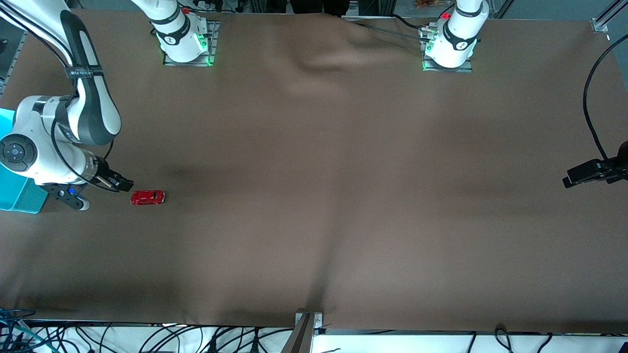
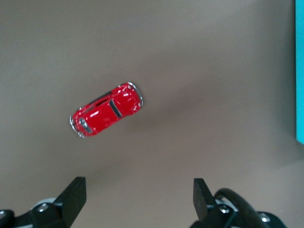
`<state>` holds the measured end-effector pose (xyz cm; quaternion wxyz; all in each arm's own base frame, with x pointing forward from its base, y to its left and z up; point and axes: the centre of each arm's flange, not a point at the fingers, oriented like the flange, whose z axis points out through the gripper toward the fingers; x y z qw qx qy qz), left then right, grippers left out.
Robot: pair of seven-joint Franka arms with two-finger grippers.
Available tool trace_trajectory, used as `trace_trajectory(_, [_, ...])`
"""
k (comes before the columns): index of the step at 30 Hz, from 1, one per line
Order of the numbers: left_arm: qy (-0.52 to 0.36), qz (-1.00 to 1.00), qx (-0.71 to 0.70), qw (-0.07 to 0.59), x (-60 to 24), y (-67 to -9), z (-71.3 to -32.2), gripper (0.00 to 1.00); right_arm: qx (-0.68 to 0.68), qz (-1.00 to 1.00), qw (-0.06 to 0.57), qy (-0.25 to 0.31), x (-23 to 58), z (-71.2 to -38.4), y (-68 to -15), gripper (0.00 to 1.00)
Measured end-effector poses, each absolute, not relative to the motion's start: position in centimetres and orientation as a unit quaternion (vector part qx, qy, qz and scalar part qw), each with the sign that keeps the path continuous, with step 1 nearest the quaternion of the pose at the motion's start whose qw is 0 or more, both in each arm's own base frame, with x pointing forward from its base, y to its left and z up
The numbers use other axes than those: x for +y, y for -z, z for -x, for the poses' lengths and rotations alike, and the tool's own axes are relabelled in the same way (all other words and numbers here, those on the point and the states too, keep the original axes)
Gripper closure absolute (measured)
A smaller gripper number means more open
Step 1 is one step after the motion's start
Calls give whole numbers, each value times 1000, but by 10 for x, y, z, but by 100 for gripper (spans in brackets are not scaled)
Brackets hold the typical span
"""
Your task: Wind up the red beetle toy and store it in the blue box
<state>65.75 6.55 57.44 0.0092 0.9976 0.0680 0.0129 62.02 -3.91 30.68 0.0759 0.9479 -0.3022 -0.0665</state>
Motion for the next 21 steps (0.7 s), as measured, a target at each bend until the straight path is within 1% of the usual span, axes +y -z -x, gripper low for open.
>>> trace_trajectory(10, [-13,-998,68,9,66,-574,-657,0,-409,-910,62,38,-36,-631,-272,0])
trace_trajectory(21, [-13,-998,68,9,66,-574,-657,0,-455,-888,54,20,-34,-637,-246,0])
